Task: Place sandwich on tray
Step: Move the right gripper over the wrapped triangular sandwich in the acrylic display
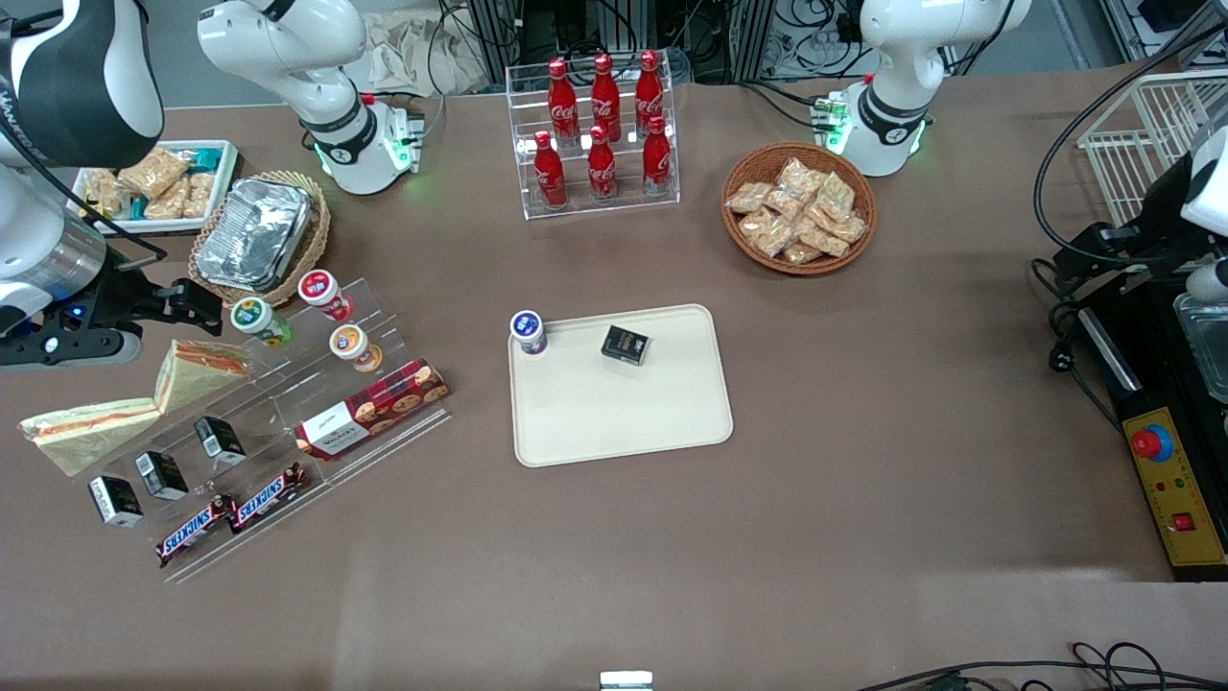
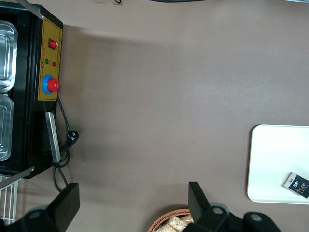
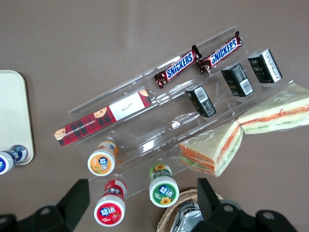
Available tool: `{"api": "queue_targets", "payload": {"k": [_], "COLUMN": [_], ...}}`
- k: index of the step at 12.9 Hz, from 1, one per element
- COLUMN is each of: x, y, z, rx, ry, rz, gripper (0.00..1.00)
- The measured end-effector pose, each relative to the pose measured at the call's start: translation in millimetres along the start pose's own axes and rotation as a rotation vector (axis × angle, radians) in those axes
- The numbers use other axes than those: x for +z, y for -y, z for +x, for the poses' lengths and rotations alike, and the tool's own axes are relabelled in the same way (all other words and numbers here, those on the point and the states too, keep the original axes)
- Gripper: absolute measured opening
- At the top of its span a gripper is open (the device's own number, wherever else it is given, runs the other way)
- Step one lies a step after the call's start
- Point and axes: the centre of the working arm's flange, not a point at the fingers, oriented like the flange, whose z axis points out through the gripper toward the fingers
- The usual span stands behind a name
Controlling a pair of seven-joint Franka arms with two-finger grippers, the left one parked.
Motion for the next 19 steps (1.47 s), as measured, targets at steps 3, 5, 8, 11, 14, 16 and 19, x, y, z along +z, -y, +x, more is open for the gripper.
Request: {"api": "queue_targets", "payload": {"k": [3, 5, 8, 11, 14, 16, 19], "x": [-4.0, -6.2, -8.6, -7.5, -6.7, -5.9, -3.2], "y": [-0.5, 0.8, -4.0, -9.7, -19.0, -30.6, -41.3], "z": [-1.4, -1.4, -2.8, -3.2, -3.8, -4.9, -5.3], "rx": [0.021, 0.047, 0.069, 0.088, 0.137, 0.202, 0.448], "ry": [0.005, 0.003, 0.011, 0.016, 0.018, 0.019, 0.031], "rz": [0.012, 0.035, 0.049, 0.051, 0.051, 0.052, 0.051], "gripper": [1.0, 1.0, 1.0, 1.0, 1.0, 0.99, 0.99]}}
